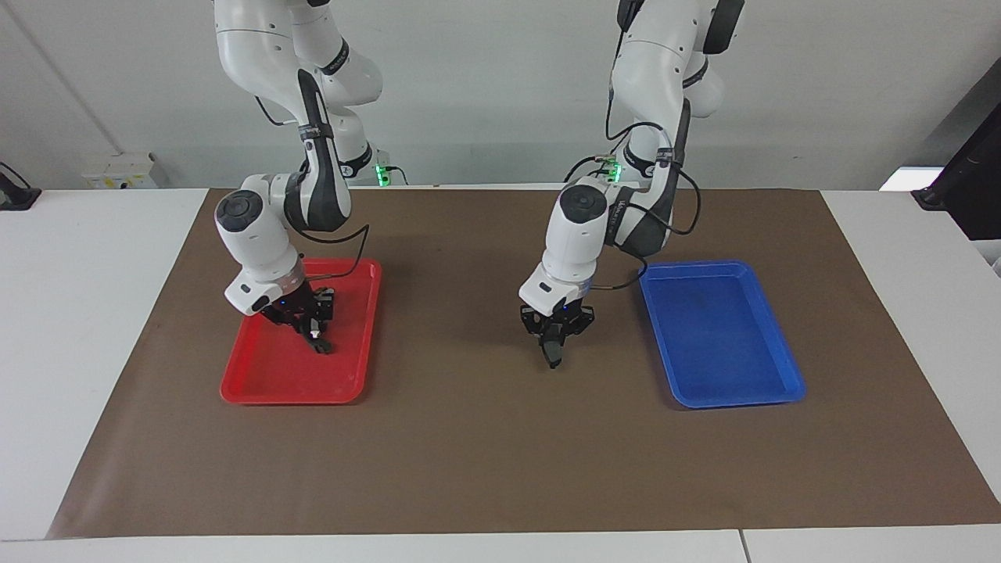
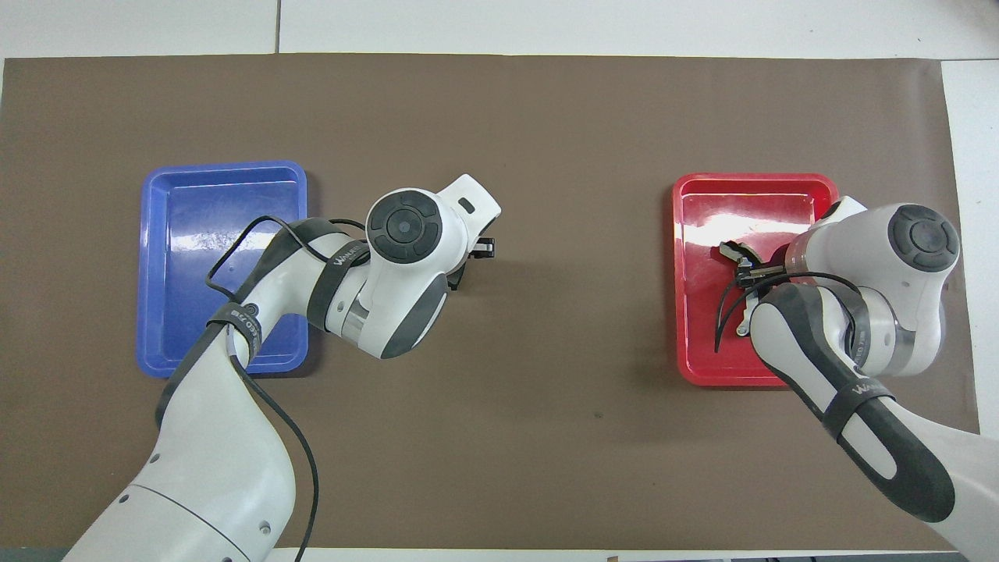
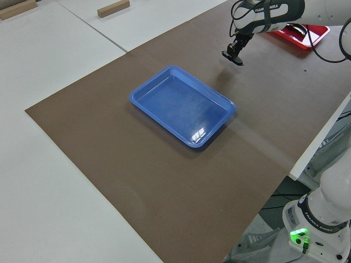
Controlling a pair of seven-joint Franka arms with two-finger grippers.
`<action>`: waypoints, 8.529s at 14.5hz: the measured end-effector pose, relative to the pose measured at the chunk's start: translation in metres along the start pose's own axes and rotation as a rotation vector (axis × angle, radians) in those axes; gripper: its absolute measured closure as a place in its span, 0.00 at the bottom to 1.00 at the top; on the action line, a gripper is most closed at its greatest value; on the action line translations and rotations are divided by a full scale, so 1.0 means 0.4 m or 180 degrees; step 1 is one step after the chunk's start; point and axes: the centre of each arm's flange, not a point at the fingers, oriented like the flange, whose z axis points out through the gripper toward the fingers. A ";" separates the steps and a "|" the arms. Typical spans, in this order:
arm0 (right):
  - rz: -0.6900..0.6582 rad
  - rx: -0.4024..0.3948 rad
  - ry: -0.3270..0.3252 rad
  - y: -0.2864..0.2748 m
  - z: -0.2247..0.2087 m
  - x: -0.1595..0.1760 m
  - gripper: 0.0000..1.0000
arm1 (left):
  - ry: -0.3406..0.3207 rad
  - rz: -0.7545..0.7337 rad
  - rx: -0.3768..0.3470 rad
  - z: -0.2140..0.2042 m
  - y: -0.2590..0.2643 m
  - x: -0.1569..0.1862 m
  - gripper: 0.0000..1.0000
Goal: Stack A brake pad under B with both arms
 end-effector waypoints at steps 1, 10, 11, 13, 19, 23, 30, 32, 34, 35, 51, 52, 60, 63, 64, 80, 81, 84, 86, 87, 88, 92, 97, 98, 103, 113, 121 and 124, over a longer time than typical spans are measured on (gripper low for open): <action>-0.0002 0.0003 -0.0014 0.000 -0.010 0.006 0.59 | -0.0017 0.0038 0.0003 0.010 0.021 -0.013 0.62; -0.0069 0.0019 -0.0027 -0.034 -0.129 0.080 0.59 | -0.0014 -0.0045 0.0030 -0.081 -0.011 0.005 0.02; -0.0054 0.0021 -0.0026 -0.067 -0.150 0.093 0.59 | 0.0011 -0.0150 0.0027 -0.135 -0.061 0.027 0.02; -0.0014 0.0025 0.0022 -0.161 -0.193 0.122 0.59 | 0.0051 -0.0351 0.0031 -0.240 -0.191 0.070 0.02; 0.0192 0.0076 0.0113 -0.562 -0.213 0.166 0.59 | 0.0012 -0.0235 0.0139 -0.436 -0.660 0.121 0.02; 0.0087 0.0155 0.0102 -0.749 -0.162 0.198 0.59 | -0.0037 -0.0126 0.0175 -0.560 -0.899 0.077 0.02; -0.0158 0.0221 0.0056 -0.933 -0.091 0.193 0.59 | -0.0271 -0.0069 0.0133 -0.711 -0.923 0.043 0.02; -0.0212 0.0194 0.0005 -0.965 -0.057 0.176 0.59 | -0.0338 -0.0071 0.0120 -0.745 -0.920 0.037 0.02; -0.0231 0.0179 -0.0016 -0.978 -0.032 0.176 0.59 | -0.0388 -0.0084 0.0114 -0.772 -0.924 0.029 0.02; -0.0236 0.0179 -0.0014 -0.983 -0.027 0.177 0.59 | -0.0414 -0.0103 0.0111 -0.783 -0.935 0.024 0.02; -0.0022 0.0242 0.0116 -1.037 -0.007 0.208 0.59 | -0.0529 -0.0001 0.0077 -0.814 -0.994 -0.013 0.01; -0.0022 0.0241 0.0115 -1.037 -0.007 0.208 0.59 | -0.0529 0.0001 0.0077 -0.814 -0.994 -0.013 0.01; 0.0033 0.0225 0.0084 -1.036 0.009 0.204 0.59 | -0.0529 0.0009 0.0076 -0.813 -0.991 -0.012 0.01; 0.0042 0.0222 0.0080 -1.035 0.011 0.203 0.52 | -0.0529 0.0009 0.0076 -0.813 -0.991 -0.012 0.01; 0.0047 0.0217 0.0072 -1.035 0.015 0.201 0.42 | -0.0529 0.0009 0.0076 -0.813 -0.991 -0.012 0.01; 0.0980 -0.0048 0.0351 -0.447 -0.478 0.303 0.00 | -0.0529 0.0009 0.0076 -0.813 -0.991 -0.012 0.01; 0.1024 -0.0072 0.0296 -0.393 -0.504 0.292 0.00 | -0.0529 0.0009 0.0076 -0.813 -0.991 -0.012 0.01; 0.1098 -0.0128 0.0081 -0.265 -0.562 0.251 0.00 | -0.0529 0.0009 0.0076 -0.813 -0.991 -0.012 0.01; 0.1093 -0.0144 -0.0034 -0.187 -0.591 0.219 0.00 | -0.0529 0.0009 0.0076 -0.813 -0.991 -0.012 0.01; 0.1068 -0.0141 -0.0077 -0.145 -0.602 0.200 0.00 | -0.0529 0.0009 0.0076 -0.813 -0.991 -0.012 0.01; 0.1046 -0.0132 -0.0111 -0.102 -0.612 0.176 0.00 | -0.0529 0.0009 0.0076 -0.813 -0.991 -0.012 0.01; 0.0980 -0.0068 -0.0143 0.020 -0.648 0.066 0.00 | -0.0529 0.0009 0.0076 -0.813 -0.991 -0.012 0.01; 0.0914 -0.0036 -0.0168 0.055 -0.745 -0.002 0.00 | -0.0529 0.0009 0.0076 -0.813 -0.991 -0.012 0.01; 0.0909 -0.0037 -0.0167 0.052 -0.767 -0.004 0.00 | -0.0529 0.0009 0.0076 -0.813 -0.991 -0.012 0.01; 0.0874 -0.0042 -0.0169 0.037 -0.779 0.000 0.00 | -0.0529 0.0009 0.0076 -0.813 -0.991 -0.012 0.01; 0.0925 -0.0054 -0.0198 0.057 -0.772 0.000 0.00 | -0.0529 0.0009 0.0076 -0.813 -0.991 -0.012 0.01; 0.0885 -0.0056 -0.0170 0.039 -0.795 -0.007 0.00 | -0.0529 0.0009 0.0076 -0.813 -0.991 -0.012 0.01; 0.0768 -0.0066 -0.0185 0.035 -0.803 -0.014 0.00 | -0.0529 0.0009 0.0076 -0.813 -0.991 -0.012 0.01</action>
